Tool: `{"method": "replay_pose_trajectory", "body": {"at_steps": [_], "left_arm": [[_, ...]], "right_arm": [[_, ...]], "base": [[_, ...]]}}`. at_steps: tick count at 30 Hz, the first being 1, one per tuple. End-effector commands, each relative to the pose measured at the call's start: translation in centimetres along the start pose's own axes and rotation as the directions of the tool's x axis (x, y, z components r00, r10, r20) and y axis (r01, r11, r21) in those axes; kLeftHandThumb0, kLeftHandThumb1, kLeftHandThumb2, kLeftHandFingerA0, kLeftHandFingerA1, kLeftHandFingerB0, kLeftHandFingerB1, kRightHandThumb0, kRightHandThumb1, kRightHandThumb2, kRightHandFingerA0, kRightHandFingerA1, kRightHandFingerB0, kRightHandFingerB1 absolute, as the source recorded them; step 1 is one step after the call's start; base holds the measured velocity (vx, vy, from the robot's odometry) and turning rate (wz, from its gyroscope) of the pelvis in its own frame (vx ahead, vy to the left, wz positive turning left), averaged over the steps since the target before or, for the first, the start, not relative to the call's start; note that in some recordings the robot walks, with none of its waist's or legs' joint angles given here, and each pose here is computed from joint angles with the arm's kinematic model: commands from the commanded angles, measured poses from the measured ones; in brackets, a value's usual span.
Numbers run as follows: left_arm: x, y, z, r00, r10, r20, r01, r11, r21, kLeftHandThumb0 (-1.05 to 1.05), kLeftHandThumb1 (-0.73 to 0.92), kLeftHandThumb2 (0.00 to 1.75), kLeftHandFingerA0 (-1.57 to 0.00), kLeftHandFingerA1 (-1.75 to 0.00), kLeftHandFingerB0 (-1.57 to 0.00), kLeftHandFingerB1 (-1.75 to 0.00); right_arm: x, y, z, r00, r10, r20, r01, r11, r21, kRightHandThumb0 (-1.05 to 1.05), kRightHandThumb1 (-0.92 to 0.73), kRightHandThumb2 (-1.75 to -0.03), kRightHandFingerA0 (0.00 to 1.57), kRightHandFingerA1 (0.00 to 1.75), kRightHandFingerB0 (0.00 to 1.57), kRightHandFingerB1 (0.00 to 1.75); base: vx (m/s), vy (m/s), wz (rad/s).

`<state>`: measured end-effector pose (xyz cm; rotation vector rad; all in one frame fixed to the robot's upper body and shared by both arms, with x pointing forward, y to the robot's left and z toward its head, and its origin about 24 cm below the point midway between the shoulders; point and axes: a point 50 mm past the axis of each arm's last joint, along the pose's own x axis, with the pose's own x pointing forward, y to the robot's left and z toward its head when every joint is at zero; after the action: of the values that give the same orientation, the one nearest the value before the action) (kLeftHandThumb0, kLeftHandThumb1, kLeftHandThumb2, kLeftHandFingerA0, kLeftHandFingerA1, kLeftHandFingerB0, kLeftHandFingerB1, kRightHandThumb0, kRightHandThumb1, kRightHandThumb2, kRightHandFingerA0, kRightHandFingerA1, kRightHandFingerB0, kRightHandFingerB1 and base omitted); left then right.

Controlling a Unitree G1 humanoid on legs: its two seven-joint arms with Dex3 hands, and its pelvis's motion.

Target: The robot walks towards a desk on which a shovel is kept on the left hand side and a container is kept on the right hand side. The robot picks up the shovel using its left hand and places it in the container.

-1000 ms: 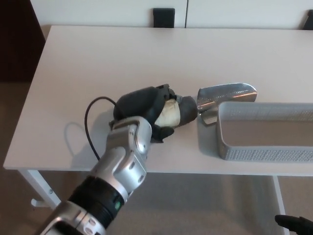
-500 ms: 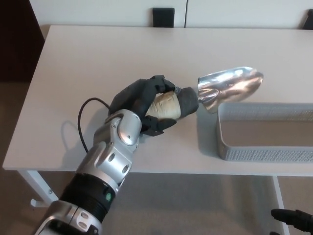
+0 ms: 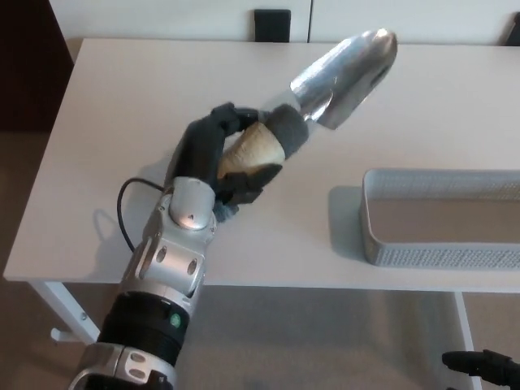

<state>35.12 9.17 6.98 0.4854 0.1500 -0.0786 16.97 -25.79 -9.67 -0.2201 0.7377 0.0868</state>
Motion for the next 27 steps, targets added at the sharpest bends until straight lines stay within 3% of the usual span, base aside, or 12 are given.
{"method": "replay_pose_trajectory", "body": {"at_steps": [1, 2, 3, 4, 5, 6, 7, 10, 11, 14, 19, 27], "left_arm": [[-0.5, 0.0, 4.4, 0.974, -0.022, 0.226, 0.012, 0.999, 0.045, -0.32, 0.81, 0.65, -0.95, -1.24, -0.82, -0.65], [-0.9, -0.3, 5.1, 0.966, -0.046, 0.256, 0.031, 0.998, 0.06, -0.33, 0.81, 0.66, -0.94, -1.37, -0.75, -0.99], [-1.3, -0.7, 5.7, 0.962, -0.059, 0.268, 0.036, 0.995, 0.089, -0.35, 0.82, 0.64, -0.89, -1.32, -0.65, -0.77], [-1.8, -1.1, 6.5, 0.943, -0.079, 0.324, 0.028, 0.987, 0.16, -0.4, 0.79, 0.67, -0.85, -1.38, -0.65, -0.91], [-2.2, -1.5, 7.0, 0.933, -0.101, 0.347, 0.036, 0.982, 0.188, -0.39, 0.81, 0.65, -0.81, -1.21, -0.6, -0.67], [-2.5, -2.0, 7.3, 0.919, -0.12, 0.374, 0.038, 0.975, 0.22, -0.38, 0.8, 0.68, -0.76, -1.48, -0.6, -1.01], [-2.9, -2.5, 7.9, 0.907, -0.145, 0.395, 0.038, 0.963, 0.267, -0.36, 0.82, 0.64, -0.77, -1.56, -0.67, -1.11], [-3.7, -3.7, 8.7, 0.878, -0.223, 0.423, 0.058, 0.928, 0.367, -0.3, 0.77, 0.67, -0.79, -1.51, -0.75, -0.99], [-4.1, -4.2, 9.0, 0.865, -0.248, 0.435, 0.066, 0.918, 0.391, -0.31, 0.79, 0.63, -0.78, -1.56, -0.64, -1.23], [-4.7, -5.0, 9.3, 0.841, -0.31, 0.444, 0.088, 0.887, 0.453, -0.29, 0.78, 0.64, -0.81, -1.57, -0.77, -0.89], [-4.7, -6.7, 9.2, 0.847, -0.366, 0.386, 0.132, 0.848, 0.514, -0.29, 0.75, 0.63, -0.76, -1.68, -0.67, -1.12], [-3.7, -7.2, 8.5, 0.877, -0.349, 0.33, 0.139, 0.842, 0.522, -0.27, 0.74, 0.66, -0.8, -1.51, -0.74, -0.73]], "right_arm": [[0.1, -0.7, 0.2, 1.0, -0.004, -0.001, 0.004, 1.0, -0.025, -0.52, -0.46, -0.84, 0.78, 0.72, 0.49, 0.58], [0.0, -0.6, 0.2, 1.0, 0.0, 0.005, 0.0, 1.0, -0.023, -0.52, -0.47, -0.84, 0.78, 0.72, 0.51, 0.59], [0.0, -0.5, 0.1, 1.0, 0.001, 0.001, -0.001, 1.0, -0.014, -0.53, -0.46, -0.84, 0.78, 0.72, 0.51, 0.58], [0.0, -0.5, 0.1, 1.0, 0.004, 0.008, -0.004, 1.0, -0.028, -0.53, -0.46, -0.84, 0.78, 0.72, 0.51, 0.59], [-0.1, -0.5, 0.1, 1.0, 0.005, 0.005, -0.005, 1.0, -0.029, -0.5, -0.46, -0.84, 0.79, 0.73, 0.49, 0.59], [-0.1, -0.5, 0.1, 1.0, 0.008, 0.006, -0.008, 0.999, -0.031, -0.49, -0.45, -0.85, 0.79, 0.74, 0.48, 0.59], [-0.1, -0.4, 0.2, 1.0, 0.004, 0.009, -0.003, 1.0, -0.023, -0.48, -0.45, -0.84, 0.78, 0.74, 0.49, 0.6], [0.1, -0.3, 0.4, 1.0, -0.012, -0.007, 0.012, 1.0, -0.015, -0.46, -0.45, -0.83, 0.78, 0.74, 0.5, 0.6], [0.1, -0.2, 0.5, 1.0, -0.008, -0.009, 0.008, 1.0, -0.014, -0.48, -0.44, -0.83, 0.79, 0.74, 0.49, 0.59], [0.2, -0.3, 0.6, 1.0, -0.008, 0.003, 0.008, 1.0, -0.004, -0.51, -0.44, -0.82, 0.79, 0.74, 0.52, 0.6], [0.1, -0.3, 0.8, 1.0, 0.02, 0.013, -0.019, 1.0, -0.024, -0.49, -0.46, -0.85, 0.74, 0.72, 0.47, 0.58], [0.4, -0.4, 1.2, 1.0, 0.017, 0.015, -0.016, 0.999, -0.052, -0.51, -0.46, -0.84, 0.78, 0.72, 0.49, 0.58]], "base": [[0.0, 0.0, 0.0], [0.0, 0.0, 0.0], [0.0, 0.0, 0.0], [0.0, 0.0, 0.0], [0.0, 0.0, 0.0], [0.0, 0.0, 0.0], [0.0, 0.0, 0.0], [0.0, 0.0, 0.0], [0.0, 0.0, 0.0], [0.0, 0.0, 0.0], [0.0, 0.0, 0.0], [0.0, 0.0, 0.0]]}}
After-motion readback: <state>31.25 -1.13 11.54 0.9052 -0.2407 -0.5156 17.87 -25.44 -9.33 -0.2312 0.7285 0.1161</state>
